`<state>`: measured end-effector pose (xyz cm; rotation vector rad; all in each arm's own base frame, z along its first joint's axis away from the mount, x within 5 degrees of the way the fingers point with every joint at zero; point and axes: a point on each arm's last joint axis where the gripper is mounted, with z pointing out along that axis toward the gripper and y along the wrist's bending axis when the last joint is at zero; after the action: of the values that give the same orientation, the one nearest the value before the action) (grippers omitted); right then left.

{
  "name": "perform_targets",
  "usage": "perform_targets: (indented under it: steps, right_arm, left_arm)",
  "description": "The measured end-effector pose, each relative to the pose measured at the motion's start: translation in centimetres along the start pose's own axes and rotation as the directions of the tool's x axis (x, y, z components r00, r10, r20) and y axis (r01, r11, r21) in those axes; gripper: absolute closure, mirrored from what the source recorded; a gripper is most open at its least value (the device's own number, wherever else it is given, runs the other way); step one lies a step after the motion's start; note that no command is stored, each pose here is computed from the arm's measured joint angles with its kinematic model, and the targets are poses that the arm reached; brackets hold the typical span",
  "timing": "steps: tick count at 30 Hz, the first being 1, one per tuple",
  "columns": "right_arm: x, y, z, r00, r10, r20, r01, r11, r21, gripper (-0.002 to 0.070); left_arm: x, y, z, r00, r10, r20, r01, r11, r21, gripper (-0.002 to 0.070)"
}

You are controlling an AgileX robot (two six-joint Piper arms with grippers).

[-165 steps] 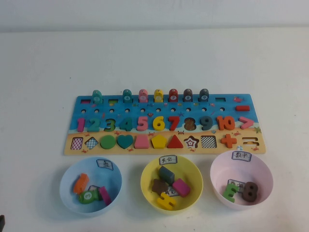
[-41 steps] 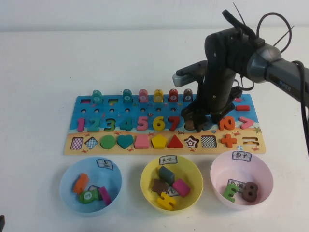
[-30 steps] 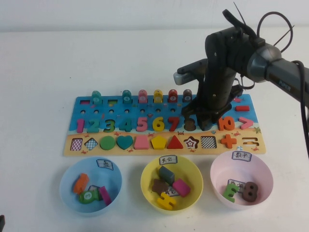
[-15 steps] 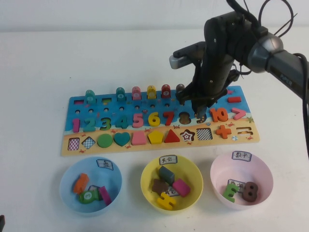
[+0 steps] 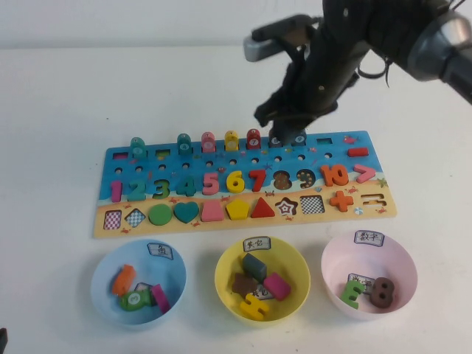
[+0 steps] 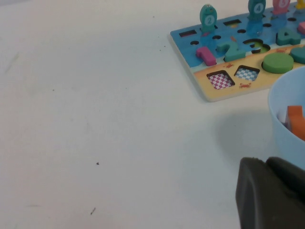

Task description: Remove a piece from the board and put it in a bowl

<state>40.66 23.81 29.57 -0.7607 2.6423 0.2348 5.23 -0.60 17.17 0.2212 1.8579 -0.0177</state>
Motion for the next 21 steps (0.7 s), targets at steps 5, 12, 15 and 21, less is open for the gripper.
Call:
perform_targets:
  steps: [5, 12, 15, 21]
  right_arm:
    - [1.9, 6.2, -3.5, 0.983, -0.185, 0.017, 0.186, 0.981, -0.060, 0.0433]
    - [5.4, 15.4, -1.2, 0.869, -0.491, -0.057, 0.477, 0.863, -0.165, 0.0433]
    - [5.9, 16.5, -0.4, 0.848, -0.524, -0.082, 0.511, 0.849, -0.138, 0.0433]
    - [6.4, 15.0, -0.8, 0.899, -0.422, -0.116, 0.417, 0.906, -0.070, 0.0433]
  left_arm:
    - [0.0, 0.0, 0.0, 1.000, 0.000, 0.000, 0.000, 1.000, 0.000, 0.0679]
    - [0.0, 0.0, 0.0, 1.000, 0.000, 0.000, 0.000, 1.000, 0.000, 0.0680]
    - [0.0, 0.0, 0.0, 1.000, 0.000, 0.000, 0.000, 1.000, 0.000, 0.0680]
    - [0.0, 0.0, 0.0, 1.000, 0.000, 0.000, 0.000, 1.000, 0.000, 0.0679]
